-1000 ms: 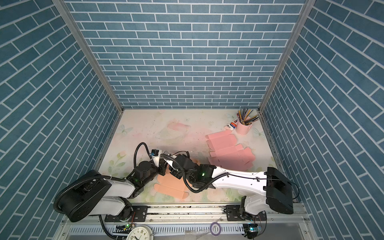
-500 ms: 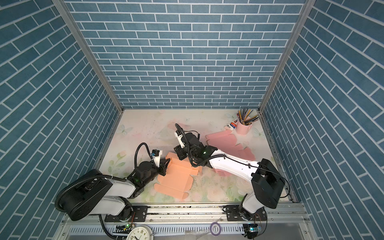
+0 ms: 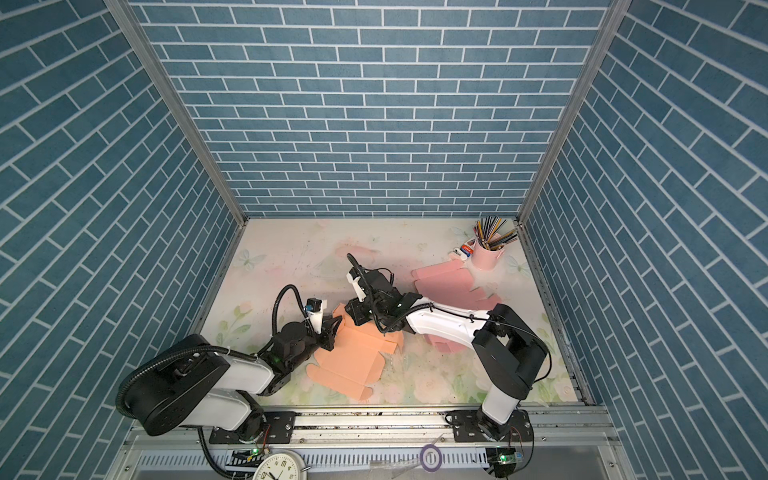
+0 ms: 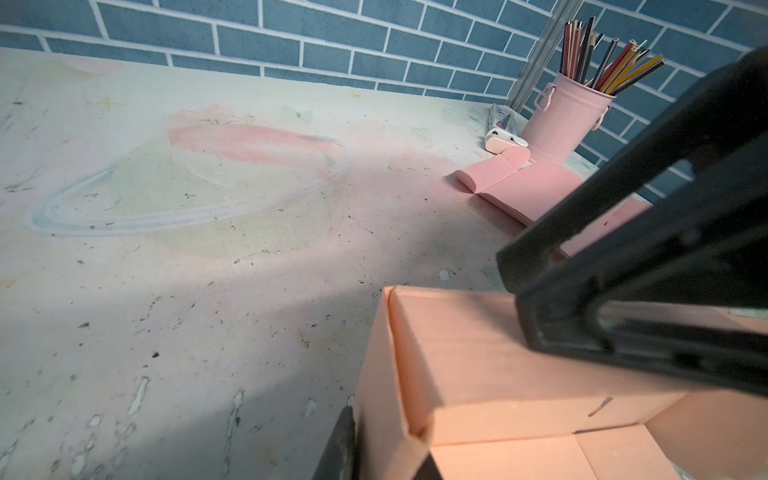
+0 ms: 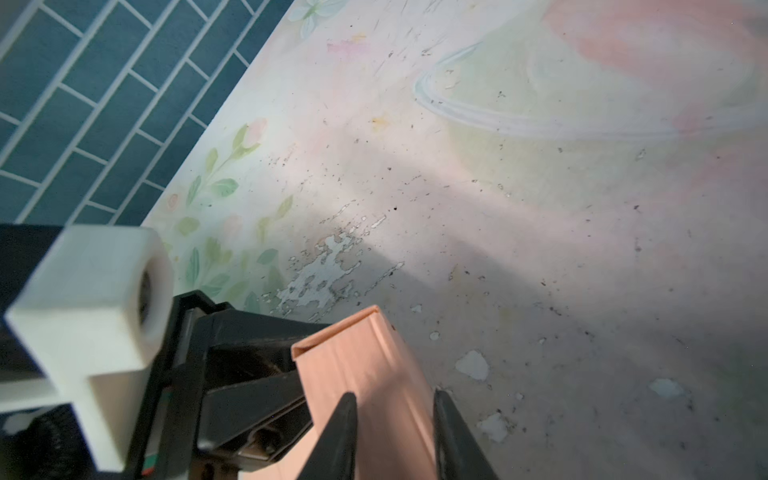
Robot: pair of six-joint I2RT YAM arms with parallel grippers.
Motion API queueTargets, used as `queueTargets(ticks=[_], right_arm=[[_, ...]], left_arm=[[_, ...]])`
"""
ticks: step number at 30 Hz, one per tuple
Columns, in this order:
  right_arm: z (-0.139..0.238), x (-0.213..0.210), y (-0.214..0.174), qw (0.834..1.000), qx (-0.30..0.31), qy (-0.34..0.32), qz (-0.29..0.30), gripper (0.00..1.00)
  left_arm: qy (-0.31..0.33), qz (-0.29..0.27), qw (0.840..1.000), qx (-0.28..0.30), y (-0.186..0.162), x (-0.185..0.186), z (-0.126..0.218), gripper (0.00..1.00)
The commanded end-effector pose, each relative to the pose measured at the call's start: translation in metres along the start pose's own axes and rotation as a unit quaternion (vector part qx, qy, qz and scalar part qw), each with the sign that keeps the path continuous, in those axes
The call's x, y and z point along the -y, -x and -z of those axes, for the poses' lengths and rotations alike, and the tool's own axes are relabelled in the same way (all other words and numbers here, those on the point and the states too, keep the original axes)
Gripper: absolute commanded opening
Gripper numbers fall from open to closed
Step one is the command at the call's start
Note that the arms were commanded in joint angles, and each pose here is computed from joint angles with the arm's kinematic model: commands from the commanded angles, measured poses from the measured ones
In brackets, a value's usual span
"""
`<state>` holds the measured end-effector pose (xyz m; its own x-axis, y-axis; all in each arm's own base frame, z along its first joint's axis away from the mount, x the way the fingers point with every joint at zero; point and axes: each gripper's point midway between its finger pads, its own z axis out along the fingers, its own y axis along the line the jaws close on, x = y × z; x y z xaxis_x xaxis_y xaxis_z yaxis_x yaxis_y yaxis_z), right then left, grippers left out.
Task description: Fold the paper box
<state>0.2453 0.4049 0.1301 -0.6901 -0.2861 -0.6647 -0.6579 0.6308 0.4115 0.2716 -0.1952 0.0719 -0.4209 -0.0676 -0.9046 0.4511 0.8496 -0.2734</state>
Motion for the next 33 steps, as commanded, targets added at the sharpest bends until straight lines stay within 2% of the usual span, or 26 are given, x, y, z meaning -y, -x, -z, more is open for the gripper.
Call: queueTargets(ticks=[1, 9, 20, 26, 33], right_arm=[[-0.002, -0.006, -0.008, 0.999, -0.009, 0.024, -0.026, 0.32], [-0.003, -0.010, -0.028, 0.997, -0.031, 0.050, -0.058, 0.30], [-0.001, -0.020, -0.040, 0.996, -0.051, 0.049, -0.056, 0.27], [-0.001, -0.021, -0.049, 0.996, -0.056, 0.037, -0.059, 0.27], [0.000, -0.012, -0.054, 0.996, -0.059, 0.015, -0.062, 0.26]], left_arm=[[0.020, -0.001, 1.000, 0.016, 0.008, -0.005, -0.001, 0.19], [0.039, -0.003, 0.999, 0.015, 0.003, -0.013, 0.000, 0.19], [0.053, -0.006, 0.998, 0.015, 0.001, -0.016, 0.000, 0.21], [0.071, -0.011, 0.997, 0.011, -0.005, -0.022, 0.001, 0.22], [0.065, -0.010, 0.998, 0.011, -0.007, -0.018, 0.002, 0.24]])
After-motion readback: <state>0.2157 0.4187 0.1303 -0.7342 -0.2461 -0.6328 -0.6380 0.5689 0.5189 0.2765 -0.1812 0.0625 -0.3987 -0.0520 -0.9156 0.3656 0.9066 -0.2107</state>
